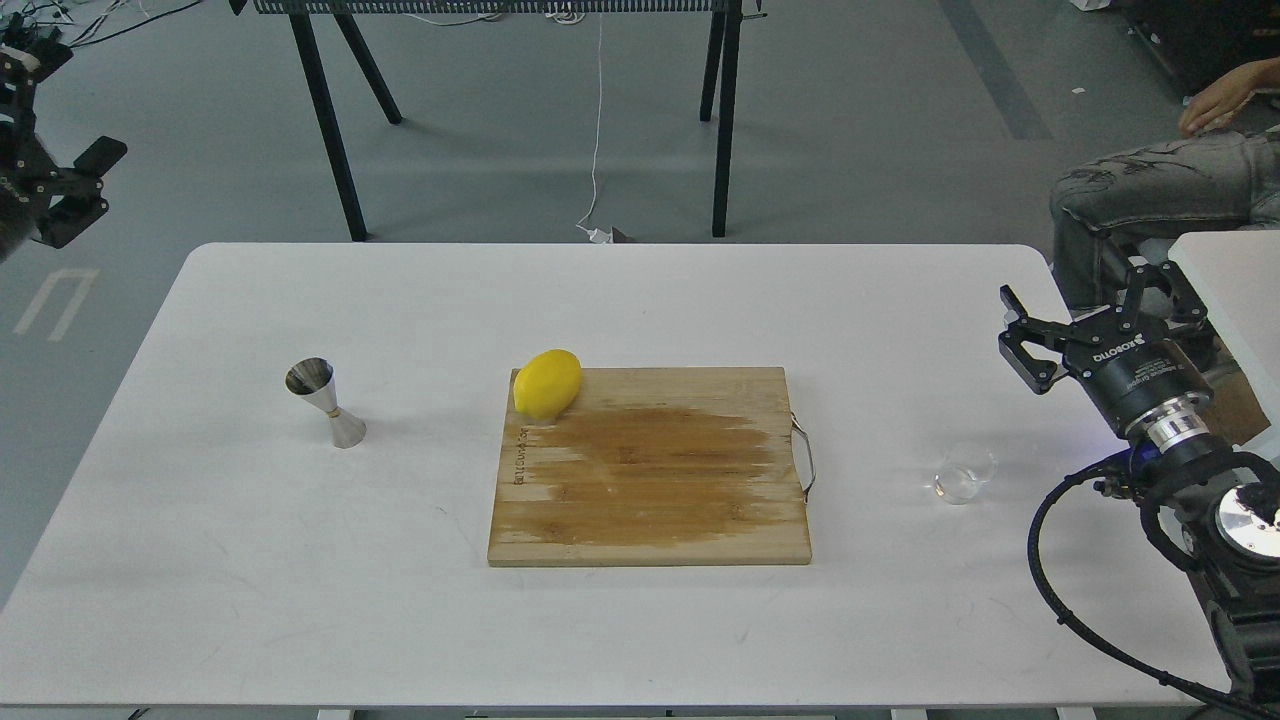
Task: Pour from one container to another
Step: 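Move the left gripper toward the steel jigger beside the board, then close the left gripper around the steel jigger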
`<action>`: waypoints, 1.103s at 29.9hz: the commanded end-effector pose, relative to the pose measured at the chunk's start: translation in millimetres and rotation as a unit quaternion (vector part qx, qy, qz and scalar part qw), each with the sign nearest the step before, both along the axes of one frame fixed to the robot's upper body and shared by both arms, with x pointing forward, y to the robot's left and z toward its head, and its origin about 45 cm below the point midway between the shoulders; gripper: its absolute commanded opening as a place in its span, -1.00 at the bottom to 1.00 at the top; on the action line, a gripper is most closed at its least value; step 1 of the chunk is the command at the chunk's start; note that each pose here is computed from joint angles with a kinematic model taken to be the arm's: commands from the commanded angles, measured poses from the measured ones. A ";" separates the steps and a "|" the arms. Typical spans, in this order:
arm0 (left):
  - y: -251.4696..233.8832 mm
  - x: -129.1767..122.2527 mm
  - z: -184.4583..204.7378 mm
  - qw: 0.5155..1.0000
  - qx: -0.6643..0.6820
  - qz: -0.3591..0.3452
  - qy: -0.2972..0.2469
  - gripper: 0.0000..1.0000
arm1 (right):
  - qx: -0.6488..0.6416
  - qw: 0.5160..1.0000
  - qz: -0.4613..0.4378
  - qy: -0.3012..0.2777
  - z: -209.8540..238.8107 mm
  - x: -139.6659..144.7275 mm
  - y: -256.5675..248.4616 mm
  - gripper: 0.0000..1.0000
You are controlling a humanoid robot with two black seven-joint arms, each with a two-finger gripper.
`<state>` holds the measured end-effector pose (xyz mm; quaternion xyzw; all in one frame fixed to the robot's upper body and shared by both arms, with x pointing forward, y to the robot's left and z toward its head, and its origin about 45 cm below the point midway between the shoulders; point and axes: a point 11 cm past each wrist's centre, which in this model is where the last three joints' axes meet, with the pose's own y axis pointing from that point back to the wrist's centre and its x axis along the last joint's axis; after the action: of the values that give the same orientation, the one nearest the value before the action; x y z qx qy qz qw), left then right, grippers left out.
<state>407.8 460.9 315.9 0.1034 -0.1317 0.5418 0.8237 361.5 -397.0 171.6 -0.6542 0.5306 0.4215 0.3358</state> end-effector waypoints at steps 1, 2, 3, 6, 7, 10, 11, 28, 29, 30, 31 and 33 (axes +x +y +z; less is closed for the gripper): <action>-50.1 -5.5 -6.0 0.989 0.109 -0.102 0.007 0.99 | 0.001 1.000 -0.001 0.000 -0.2 0.0 -0.5 0.98; -60.0 -8.5 -6.5 0.984 0.131 -0.123 0.006 0.99 | 0.001 1.000 -0.001 0.000 -0.2 0.0 -0.5 0.98; -66.7 -10.8 -5.6 0.979 0.157 -0.131 -0.005 0.99 | 0.001 1.000 -0.001 0.000 -0.2 0.0 -0.5 0.98; -69.9 -13.2 1.0 0.972 0.205 -0.103 -0.057 0.99 | 0.001 1.000 -0.001 0.001 -0.8 -0.5 -0.6 0.98; -69.9 -16.2 -2.2 0.970 0.213 -0.094 -0.067 1.00 | 0.001 1.000 -0.002 0.000 -0.7 -0.5 -0.8 0.98; -66.4 -24.5 -6.6 0.963 0.243 -0.062 -0.100 1.00 | 0.000 1.000 -0.002 0.002 -1.4 -0.6 -0.8 0.98; -63.6 -28.2 -9.1 0.957 0.262 -0.050 -0.113 1.00 | 0.000 1.000 -0.002 0.003 -2.0 -1.2 -0.8 0.98; -39.8 -100.8 -92.9 0.884 0.433 -0.003 -0.177 1.00 | -0.001 1.000 -0.003 0.007 -4.8 -1.9 -1.5 0.98; -41.3 -104.1 -99.8 0.884 0.434 -0.008 -0.172 1.00 | -0.001 1.000 -0.002 0.007 -4.8 -2.0 -1.3 0.98; -44.5 -105.3 -105.8 0.885 0.434 -0.012 -0.170 1.00 | -0.001 1.000 -0.003 0.007 -4.8 -1.9 -1.5 0.98; -49.7 -106.0 -112.7 0.886 0.432 -0.017 -0.170 1.00 | -0.001 1.000 -0.003 0.007 -5.1 -2.0 -1.8 0.98; -51.1 -108.7 -124.8 0.885 0.436 -0.020 -0.162 1.00 | -0.001 1.000 -0.003 0.006 -4.5 -1.9 -1.8 0.98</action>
<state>303.4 414.2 208.2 0.3535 -0.4935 0.4296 0.6685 359.6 -398.2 166.5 -0.6506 0.5349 0.4248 0.3319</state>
